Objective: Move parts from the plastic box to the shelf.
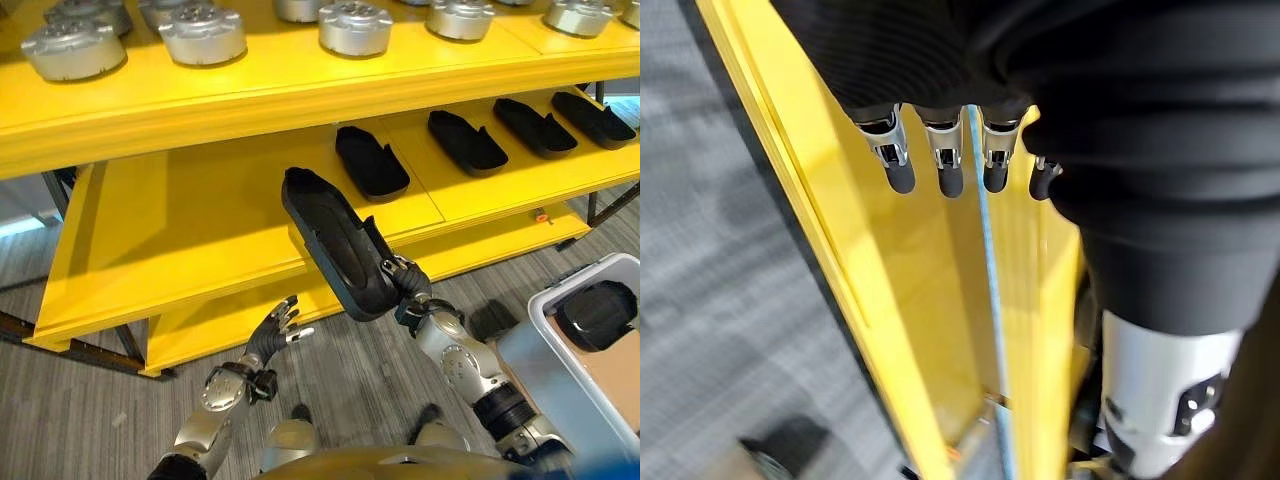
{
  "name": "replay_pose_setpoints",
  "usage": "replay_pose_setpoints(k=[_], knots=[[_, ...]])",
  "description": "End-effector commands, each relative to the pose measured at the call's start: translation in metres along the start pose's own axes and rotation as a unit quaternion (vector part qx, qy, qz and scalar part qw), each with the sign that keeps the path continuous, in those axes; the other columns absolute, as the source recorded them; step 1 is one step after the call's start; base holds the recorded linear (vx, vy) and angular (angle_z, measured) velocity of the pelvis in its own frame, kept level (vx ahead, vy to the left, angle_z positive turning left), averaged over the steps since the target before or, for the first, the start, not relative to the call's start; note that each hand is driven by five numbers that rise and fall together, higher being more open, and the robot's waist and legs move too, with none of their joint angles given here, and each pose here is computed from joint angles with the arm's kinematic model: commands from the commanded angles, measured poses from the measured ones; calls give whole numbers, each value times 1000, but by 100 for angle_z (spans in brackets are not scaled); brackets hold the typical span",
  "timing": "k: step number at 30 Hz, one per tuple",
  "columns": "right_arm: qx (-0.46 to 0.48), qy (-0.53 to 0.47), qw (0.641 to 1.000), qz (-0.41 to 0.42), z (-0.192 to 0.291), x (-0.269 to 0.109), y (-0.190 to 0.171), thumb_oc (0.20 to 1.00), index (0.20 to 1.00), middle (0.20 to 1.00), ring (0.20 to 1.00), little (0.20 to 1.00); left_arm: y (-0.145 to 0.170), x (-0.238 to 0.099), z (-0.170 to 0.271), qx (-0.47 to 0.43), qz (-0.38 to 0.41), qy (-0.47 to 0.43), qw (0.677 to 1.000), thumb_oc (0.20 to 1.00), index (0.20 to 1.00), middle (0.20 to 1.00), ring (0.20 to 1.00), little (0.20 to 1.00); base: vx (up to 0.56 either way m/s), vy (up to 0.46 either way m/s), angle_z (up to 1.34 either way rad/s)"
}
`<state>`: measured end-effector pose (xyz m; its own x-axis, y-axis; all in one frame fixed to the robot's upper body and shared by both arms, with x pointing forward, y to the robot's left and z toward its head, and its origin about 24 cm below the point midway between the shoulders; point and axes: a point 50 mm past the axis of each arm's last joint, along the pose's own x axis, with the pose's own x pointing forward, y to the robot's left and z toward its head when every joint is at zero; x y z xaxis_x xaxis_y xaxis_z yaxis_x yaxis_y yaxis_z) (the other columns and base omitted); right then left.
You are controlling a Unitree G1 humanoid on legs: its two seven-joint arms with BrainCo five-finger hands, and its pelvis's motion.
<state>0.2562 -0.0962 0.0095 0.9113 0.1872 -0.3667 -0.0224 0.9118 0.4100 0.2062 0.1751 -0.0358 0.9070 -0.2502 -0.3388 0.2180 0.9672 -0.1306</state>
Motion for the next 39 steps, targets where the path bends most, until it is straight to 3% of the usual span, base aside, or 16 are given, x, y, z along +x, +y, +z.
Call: replay_pose_setpoints(k=[1, 13, 20, 26, 39], knots=[[43, -90, 994, 34, 44, 3, 14, 200, 200, 200, 200, 200, -28, 7, 20, -24, -49, -52, 997, 1000, 1000, 1000, 1000, 1000, 54, -46, 63], [14, -141, 990, 13, 53, 6, 5, 200, 200, 200, 200, 200, -39, 8, 13, 6, -108, -25, 994, 1000, 1000, 1000, 1000, 1000, 16, -87, 59], [-35, -139, 989, 32, 70, 20, 20, 200, 200, 200, 200, 200, -49, 13, 14, -32, -111, -33, 993, 1000, 1000, 1000, 1000, 1000, 38, 407, -9], [-29, -144, 989, 1, 80, 20, 5, 200, 200, 200, 200, 200, -54, 17, 10, -67, -122, -23, 990, 1000, 1000, 1000, 1000, 1000, 17, 532, -17], [-3, -177, 984, -12, 97, 20, 8, 200, 200, 200, 200, 200, -34, -4, -6, -43, -82, 0, 996, 1000, 1000, 1000, 1000, 1000, 42, 62, 2]])
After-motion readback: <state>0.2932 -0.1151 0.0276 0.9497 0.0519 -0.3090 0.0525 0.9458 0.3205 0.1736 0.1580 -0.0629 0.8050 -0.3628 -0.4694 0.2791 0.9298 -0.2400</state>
